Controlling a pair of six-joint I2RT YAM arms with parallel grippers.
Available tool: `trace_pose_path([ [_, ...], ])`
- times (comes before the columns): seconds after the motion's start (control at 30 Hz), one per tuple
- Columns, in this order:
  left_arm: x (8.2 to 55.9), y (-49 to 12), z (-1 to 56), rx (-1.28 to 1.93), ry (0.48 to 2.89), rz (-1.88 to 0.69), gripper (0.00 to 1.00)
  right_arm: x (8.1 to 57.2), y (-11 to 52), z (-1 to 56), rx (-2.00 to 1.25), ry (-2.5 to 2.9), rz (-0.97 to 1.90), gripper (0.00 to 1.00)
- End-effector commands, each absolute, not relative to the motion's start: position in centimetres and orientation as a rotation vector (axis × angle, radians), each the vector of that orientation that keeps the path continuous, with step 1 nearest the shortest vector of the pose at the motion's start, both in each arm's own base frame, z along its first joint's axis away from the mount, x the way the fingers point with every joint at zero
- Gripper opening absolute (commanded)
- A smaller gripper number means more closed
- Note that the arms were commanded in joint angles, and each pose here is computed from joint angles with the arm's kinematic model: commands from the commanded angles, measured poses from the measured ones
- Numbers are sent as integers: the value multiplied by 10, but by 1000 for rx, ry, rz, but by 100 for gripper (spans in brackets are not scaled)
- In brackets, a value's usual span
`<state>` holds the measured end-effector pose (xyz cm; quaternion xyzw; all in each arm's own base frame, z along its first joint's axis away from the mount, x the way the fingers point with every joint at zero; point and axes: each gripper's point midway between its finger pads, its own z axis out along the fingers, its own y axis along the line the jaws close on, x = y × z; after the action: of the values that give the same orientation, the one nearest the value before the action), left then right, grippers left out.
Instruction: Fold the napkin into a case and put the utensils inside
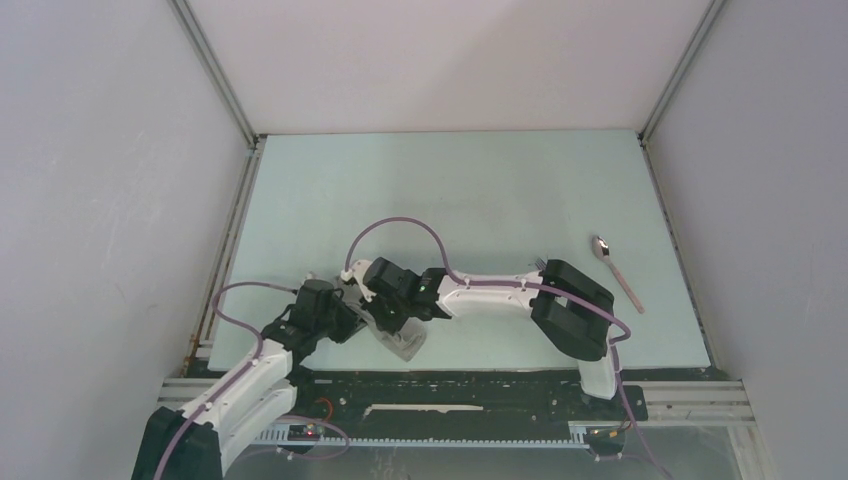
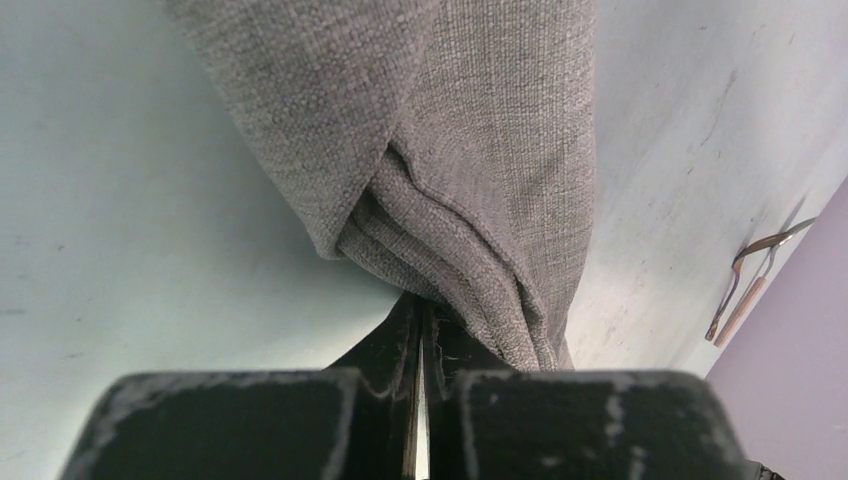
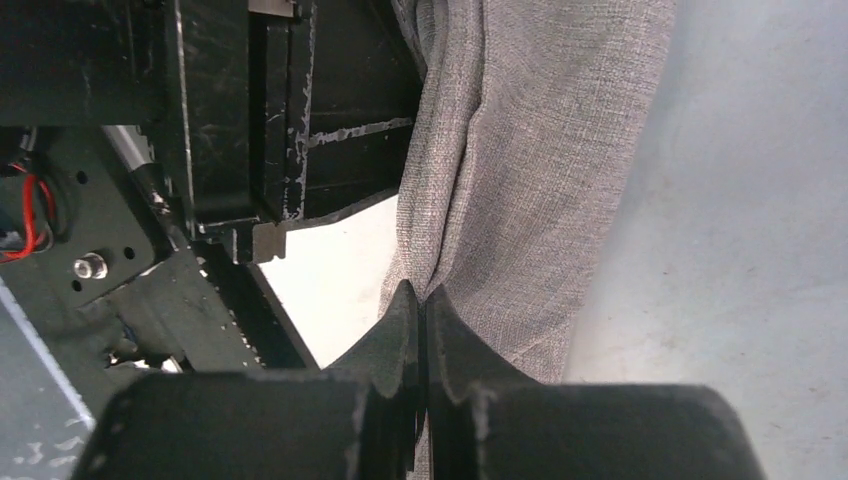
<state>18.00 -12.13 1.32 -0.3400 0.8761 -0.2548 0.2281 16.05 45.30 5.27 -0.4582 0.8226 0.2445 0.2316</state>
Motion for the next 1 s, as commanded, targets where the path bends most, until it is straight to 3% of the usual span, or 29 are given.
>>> trace_pose_path([
  [0.0, 170, -111, 3, -955, 2448, -606, 3, 152, 466, 47, -1203, 2310, 769, 0],
  [0.2, 169, -101, 18, -926, 2448, -533, 14, 157, 456, 20, -1185, 2364, 734, 2],
  [0.5, 173, -78, 67, -952, 2331, -491, 22, 161, 450, 7, -1148, 2400, 763, 6],
  [0.73, 214, -99, 105, -836, 2282, -676, 13, 161, 447, 12, -1137, 2392, 769, 10],
  [0.83, 226, -117, 85, -812, 2350, -751, 6, 161, 448, 17, -1135, 2379, 771, 12],
  [0.97, 222, -110, 43, -847, 2427, -660, 0, 161, 442, 29, -1138, 2367, 742, 18],
])
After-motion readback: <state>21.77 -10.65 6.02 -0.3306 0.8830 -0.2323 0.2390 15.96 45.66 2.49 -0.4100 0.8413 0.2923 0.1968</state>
